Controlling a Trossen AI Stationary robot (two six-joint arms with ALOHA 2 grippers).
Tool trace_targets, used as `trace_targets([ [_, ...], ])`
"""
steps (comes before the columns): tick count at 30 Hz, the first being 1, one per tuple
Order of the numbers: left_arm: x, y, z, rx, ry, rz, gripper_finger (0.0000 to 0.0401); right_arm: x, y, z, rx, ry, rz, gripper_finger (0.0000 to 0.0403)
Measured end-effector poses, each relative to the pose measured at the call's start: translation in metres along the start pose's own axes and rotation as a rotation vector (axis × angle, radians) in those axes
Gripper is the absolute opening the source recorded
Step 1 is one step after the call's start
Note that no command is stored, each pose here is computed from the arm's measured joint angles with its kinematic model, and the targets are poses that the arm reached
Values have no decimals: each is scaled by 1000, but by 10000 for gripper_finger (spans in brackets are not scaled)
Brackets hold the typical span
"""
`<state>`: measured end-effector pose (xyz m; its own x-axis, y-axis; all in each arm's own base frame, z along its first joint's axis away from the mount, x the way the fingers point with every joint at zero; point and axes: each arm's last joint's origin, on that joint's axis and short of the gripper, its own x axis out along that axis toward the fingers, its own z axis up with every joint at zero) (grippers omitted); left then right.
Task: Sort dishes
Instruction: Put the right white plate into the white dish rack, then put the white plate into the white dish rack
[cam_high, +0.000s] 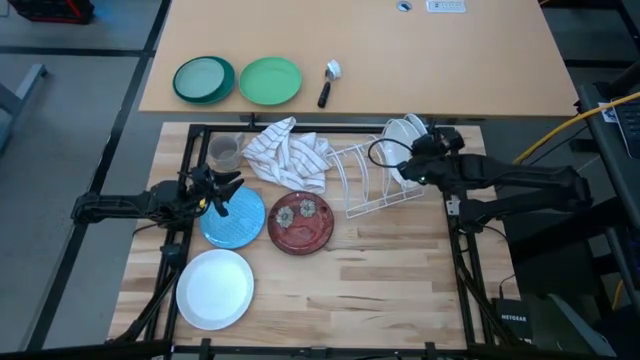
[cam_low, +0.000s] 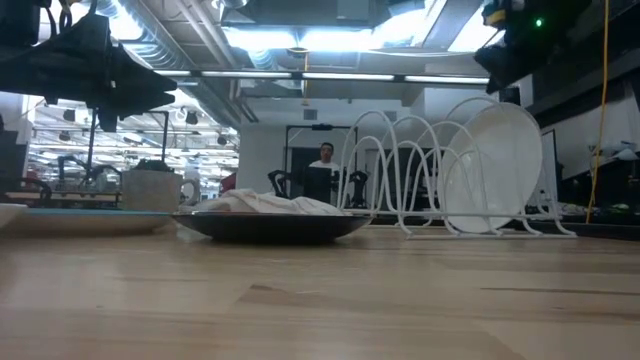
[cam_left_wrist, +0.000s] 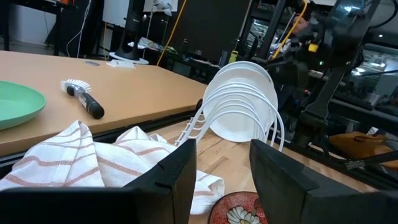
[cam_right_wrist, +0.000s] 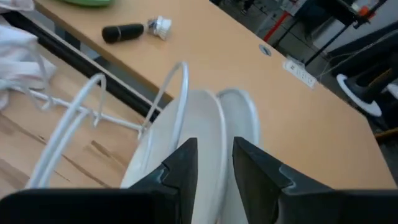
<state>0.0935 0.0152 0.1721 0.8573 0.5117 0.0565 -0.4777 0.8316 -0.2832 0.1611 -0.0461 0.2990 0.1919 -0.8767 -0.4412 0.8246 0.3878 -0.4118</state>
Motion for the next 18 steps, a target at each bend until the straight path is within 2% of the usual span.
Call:
trace_targets([
  [10,0,0,0,0,-1,0,141,-20,-14,35,6,-46,159,106],
  [14,0,0,0,0,-1,0,141,-21,-7,41,56,-50,327,106],
  [18,0,0,0,0,-1,0,141,-19,15,46,47,-26,505,106],
])
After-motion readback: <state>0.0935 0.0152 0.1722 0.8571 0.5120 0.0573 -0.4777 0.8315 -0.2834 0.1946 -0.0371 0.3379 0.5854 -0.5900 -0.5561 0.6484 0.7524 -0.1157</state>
